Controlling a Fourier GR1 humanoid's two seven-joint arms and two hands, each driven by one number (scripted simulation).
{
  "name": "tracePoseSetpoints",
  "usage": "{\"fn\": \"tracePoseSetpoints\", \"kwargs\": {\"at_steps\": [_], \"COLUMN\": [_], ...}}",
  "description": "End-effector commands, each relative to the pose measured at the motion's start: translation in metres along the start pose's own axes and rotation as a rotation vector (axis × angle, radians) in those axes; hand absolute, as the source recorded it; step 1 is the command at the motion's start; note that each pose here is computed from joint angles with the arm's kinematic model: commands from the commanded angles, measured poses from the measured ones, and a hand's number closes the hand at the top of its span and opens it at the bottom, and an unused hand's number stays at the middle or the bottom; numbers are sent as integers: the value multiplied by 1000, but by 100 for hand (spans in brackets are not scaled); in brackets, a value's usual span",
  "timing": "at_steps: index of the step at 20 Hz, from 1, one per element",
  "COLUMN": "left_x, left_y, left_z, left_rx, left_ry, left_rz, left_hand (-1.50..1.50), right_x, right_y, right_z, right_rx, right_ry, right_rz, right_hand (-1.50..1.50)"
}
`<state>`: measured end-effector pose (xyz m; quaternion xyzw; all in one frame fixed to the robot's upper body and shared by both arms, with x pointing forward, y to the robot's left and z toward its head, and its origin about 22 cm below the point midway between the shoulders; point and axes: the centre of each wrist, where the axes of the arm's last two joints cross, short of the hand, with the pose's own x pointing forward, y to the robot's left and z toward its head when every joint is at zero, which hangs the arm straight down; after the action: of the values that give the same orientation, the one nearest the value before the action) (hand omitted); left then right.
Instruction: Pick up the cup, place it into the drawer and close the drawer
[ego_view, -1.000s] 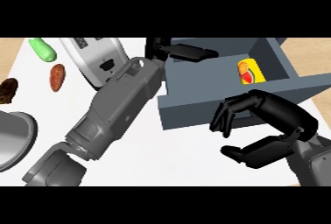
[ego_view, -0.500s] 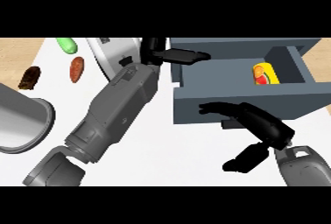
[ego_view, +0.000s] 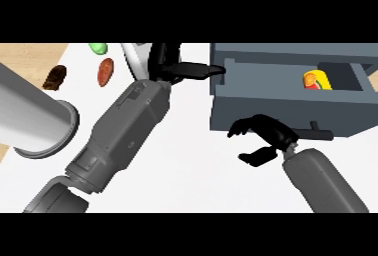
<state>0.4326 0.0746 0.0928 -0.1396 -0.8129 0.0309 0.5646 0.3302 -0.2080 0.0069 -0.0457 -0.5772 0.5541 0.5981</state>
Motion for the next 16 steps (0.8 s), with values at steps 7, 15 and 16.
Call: {"fn": "tracePoseSetpoints", "kwargs": {"at_steps": [7, 15, 16], "left_x": [6, 8, 2], "left_y": [51, 72, 74], "left_z": [14, 23, 28], "left_rx": [-10, -42, -55], "left_ry": [1, 4, 17], "left_rz": [33, 30, 41], "left_hand": [-150, -150, -150], "right_x": [-43, -40, -42], "right_y": [-53, -132, -138], "right_z": [-25, -12, -8], "right_rx": [-193, -430, -438], "right_ry": [-9, 20, 14], "right_rz": [-49, -81, -85], "right_hand": [150, 150, 150]}}
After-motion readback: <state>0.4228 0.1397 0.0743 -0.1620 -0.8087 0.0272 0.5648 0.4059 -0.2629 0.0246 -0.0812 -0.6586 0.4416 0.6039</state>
